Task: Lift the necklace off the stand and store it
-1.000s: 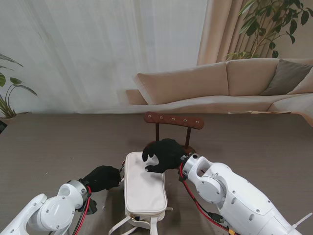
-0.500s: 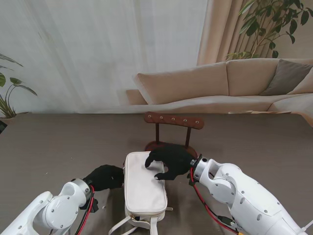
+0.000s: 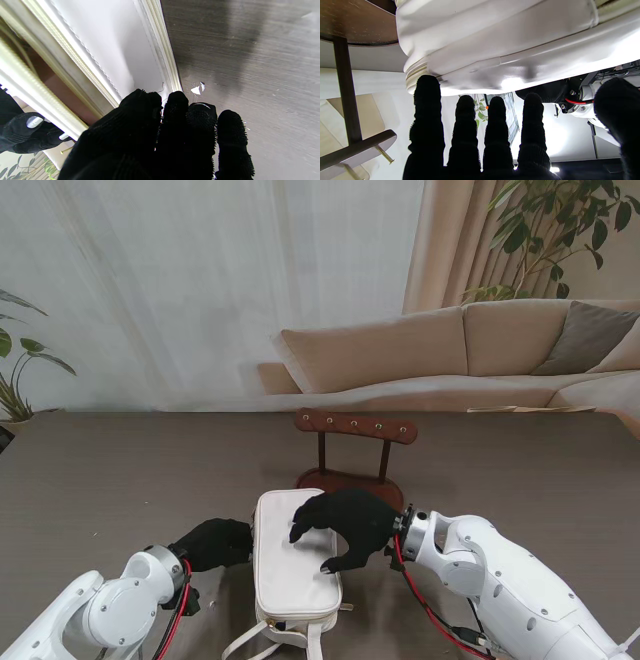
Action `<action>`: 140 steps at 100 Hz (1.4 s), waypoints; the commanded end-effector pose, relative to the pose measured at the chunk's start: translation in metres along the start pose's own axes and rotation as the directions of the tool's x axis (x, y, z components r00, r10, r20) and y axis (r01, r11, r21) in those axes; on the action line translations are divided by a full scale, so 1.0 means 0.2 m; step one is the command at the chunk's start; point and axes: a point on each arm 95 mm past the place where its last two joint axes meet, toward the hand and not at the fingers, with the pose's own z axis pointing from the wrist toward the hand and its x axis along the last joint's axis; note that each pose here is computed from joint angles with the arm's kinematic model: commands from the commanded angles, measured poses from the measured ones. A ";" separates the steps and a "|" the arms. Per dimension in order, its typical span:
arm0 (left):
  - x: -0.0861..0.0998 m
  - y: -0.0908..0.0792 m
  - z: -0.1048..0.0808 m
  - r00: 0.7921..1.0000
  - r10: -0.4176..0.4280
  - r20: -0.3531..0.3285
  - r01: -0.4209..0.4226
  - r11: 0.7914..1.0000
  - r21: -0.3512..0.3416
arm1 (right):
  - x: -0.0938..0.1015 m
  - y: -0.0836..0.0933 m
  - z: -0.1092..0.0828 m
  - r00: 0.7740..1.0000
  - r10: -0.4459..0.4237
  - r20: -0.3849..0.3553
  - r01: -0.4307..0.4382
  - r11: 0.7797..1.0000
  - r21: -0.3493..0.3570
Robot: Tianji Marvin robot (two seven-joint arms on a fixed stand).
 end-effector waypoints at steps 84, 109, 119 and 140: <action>0.01 -0.03 -0.12 0.997 -0.048 -0.062 0.043 0.996 -0.082 | 0.07 -0.12 0.05 0.999 0.022 -0.042 -0.013 0.977 0.212; 0.02 -0.03 -0.19 0.996 -0.061 -0.066 0.055 0.995 -0.087 | 0.07 -0.14 0.07 0.999 0.041 -0.016 -0.036 0.965 0.260; 0.02 -0.03 -0.23 0.997 -0.045 -0.062 0.040 0.996 -0.080 | 0.07 -0.15 0.07 0.999 0.045 -0.013 -0.040 0.962 0.270; 0.00 -0.05 -0.31 0.999 -0.015 -0.030 0.013 0.999 -0.049 | 0.06 -0.16 0.06 0.999 0.054 -0.004 -0.051 0.956 0.287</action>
